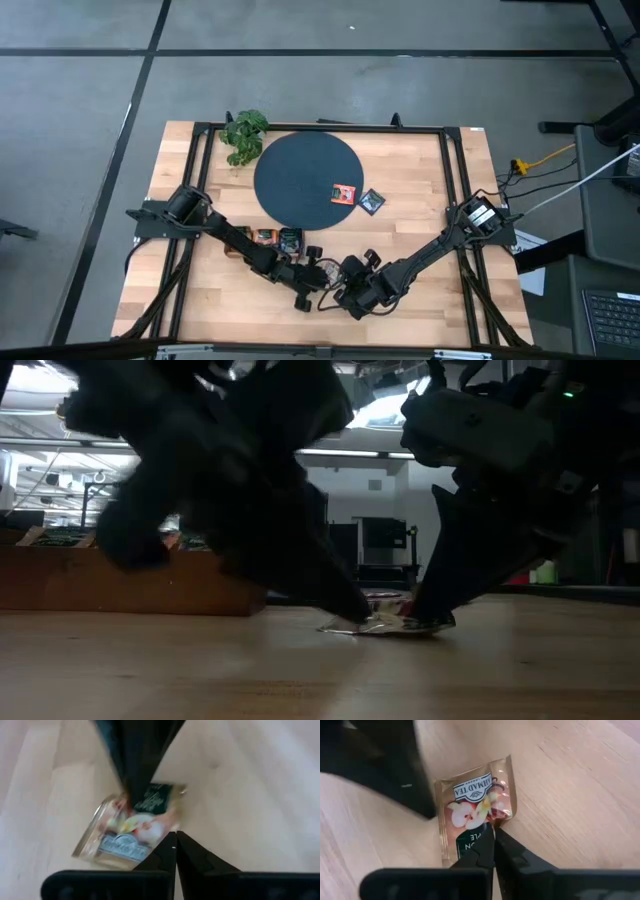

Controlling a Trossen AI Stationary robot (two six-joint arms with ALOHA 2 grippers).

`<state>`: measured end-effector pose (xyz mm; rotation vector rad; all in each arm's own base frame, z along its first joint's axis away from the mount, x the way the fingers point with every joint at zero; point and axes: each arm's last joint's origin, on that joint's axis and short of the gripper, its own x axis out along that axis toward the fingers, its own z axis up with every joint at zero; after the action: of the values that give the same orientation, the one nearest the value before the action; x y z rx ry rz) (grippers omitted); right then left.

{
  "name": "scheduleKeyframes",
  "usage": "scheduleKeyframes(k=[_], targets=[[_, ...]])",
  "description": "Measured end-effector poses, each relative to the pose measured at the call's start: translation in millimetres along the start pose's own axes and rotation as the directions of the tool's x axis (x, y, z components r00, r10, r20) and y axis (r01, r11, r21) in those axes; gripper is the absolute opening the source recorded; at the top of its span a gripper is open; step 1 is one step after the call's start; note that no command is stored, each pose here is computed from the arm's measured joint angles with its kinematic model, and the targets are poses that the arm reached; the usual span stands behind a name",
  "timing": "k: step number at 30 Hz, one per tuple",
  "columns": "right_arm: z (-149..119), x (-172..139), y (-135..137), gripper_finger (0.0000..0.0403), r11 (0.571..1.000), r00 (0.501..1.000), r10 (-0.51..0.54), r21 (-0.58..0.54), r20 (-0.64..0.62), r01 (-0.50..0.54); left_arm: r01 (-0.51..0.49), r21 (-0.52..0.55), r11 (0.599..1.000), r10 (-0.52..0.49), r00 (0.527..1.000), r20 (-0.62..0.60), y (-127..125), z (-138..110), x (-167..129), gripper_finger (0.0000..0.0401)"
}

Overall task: Pick & Place Tea
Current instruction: Put the brown tea bag into the left section of the wooden organizer

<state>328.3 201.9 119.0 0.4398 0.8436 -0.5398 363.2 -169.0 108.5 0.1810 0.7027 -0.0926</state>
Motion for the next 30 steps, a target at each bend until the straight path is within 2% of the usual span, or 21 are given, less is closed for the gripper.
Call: scheduleKeyframes(k=[7,12,17,22,30], targets=[[-2,-2,1,0.0006,0.996,1.0,0.009,-0.085,-0.012,-0.01,0.039,0.002,0.999,-0.039,0.997,0.073,-7,25,-35,0.004],[-1,-3,7,0.0004,0.987,0.998,0.064,-0.149,-0.008,-0.064,0.03,-0.037,0.999,-0.027,0.995,0.092,5,41,-58,0.0089],[7,-8,16,0.0003,0.975,0.995,0.097,-0.202,0.019,-0.091,0.056,-0.129,0.99,-0.053,0.998,0.022,23,40,-58,0.0142],[19,-17,29,0.0003,0.96,0.99,0.13,-0.259,0.06,-0.111,0.073,-0.146,0.987,-0.08,0.996,-0.044,33,34,-55,0.0182],[29,-25,39,0.0002,0.942,0.983,0.15,-0.316,0.104,-0.11,0.131,-0.134,0.982,-0.14,0.988,-0.065,33,33,-55,0.02]])
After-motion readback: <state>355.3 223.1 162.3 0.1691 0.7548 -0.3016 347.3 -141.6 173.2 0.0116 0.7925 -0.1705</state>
